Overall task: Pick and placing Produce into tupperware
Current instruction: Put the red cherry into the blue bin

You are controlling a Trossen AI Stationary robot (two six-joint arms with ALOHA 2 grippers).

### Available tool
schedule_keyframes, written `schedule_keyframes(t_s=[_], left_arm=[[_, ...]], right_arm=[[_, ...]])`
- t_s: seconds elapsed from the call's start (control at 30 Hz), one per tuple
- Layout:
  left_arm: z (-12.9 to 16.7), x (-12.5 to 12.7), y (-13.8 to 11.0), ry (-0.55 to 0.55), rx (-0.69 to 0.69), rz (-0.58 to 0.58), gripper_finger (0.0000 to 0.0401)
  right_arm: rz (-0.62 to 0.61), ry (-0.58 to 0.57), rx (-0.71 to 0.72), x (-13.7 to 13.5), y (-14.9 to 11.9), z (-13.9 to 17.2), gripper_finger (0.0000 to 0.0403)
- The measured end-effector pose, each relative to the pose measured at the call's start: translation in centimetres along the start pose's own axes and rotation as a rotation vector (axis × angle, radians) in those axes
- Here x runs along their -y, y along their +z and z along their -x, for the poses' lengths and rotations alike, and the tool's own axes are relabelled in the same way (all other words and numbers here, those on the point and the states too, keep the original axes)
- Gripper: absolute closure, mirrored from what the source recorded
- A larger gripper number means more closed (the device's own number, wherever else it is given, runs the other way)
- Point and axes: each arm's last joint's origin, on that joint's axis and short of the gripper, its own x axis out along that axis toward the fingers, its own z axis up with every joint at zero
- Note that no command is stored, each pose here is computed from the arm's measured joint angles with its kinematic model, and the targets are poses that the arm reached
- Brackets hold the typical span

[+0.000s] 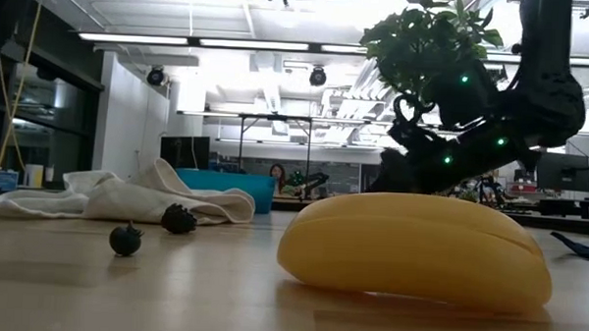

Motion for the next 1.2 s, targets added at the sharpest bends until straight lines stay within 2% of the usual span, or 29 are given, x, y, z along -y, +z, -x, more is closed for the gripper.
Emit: schedule_keyframes(t_s=[0.4, 1.2], left_arm=[[3.3, 0.7, -0.5, 0.107, 0.013, 0.016, 0.0252], [4.2, 1.0, -1.4, 0.104, -0.048, 0.053, 0.0252]], right_arm=[[0.026, -0.029, -0.004, -0.2, 0.2, -2.7, 0.0187], [0.064, -0.01, 0.016, -0.3, 1.5, -5.7, 0.0188]])
